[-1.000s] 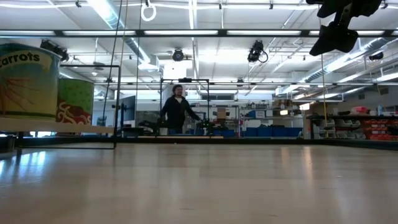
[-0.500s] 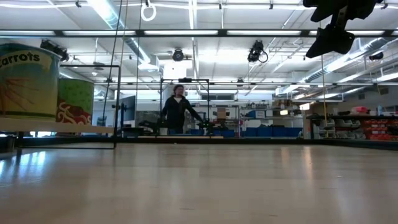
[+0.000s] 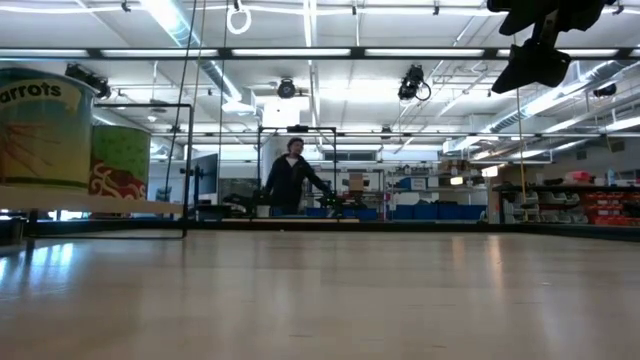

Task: Pick and place cans onto a shelf
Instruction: Put the blue can on the shelf

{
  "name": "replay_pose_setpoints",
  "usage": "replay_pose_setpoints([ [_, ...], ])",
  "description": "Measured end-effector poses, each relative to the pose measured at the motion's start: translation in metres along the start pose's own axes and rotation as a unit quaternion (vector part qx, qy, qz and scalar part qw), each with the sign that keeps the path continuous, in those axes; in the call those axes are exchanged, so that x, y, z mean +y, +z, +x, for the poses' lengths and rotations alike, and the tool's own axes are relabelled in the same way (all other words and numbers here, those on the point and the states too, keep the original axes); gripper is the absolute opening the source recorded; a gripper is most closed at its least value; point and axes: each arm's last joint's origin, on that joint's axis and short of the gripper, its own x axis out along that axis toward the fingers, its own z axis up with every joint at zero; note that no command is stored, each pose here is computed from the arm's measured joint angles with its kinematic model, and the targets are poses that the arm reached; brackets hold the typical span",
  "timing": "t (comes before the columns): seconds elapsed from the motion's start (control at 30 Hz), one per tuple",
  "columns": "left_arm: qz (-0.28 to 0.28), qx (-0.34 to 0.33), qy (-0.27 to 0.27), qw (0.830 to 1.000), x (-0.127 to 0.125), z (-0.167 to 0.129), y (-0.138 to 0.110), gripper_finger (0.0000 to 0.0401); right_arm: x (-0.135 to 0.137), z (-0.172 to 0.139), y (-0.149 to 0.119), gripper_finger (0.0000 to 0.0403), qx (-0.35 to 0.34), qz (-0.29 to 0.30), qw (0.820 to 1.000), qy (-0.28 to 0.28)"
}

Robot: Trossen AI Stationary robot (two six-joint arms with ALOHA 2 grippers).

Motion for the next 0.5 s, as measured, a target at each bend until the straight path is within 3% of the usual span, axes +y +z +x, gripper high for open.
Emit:
replay_pose_setpoints([
  [0.2,0.009,0.037,0.01,0.999,0.0,-0.002,-0.003,0.0108,0.0,0.0,0.0,0.0352,0.001,0.003,1.0,0.001],
  [0.5,-0.015,-0.007,-0.035,0.999,-0.006,-0.023,0.012,0.0108,0.0,0.0,0.0,0.0352,0.003,0.005,1.0,0.004],
])
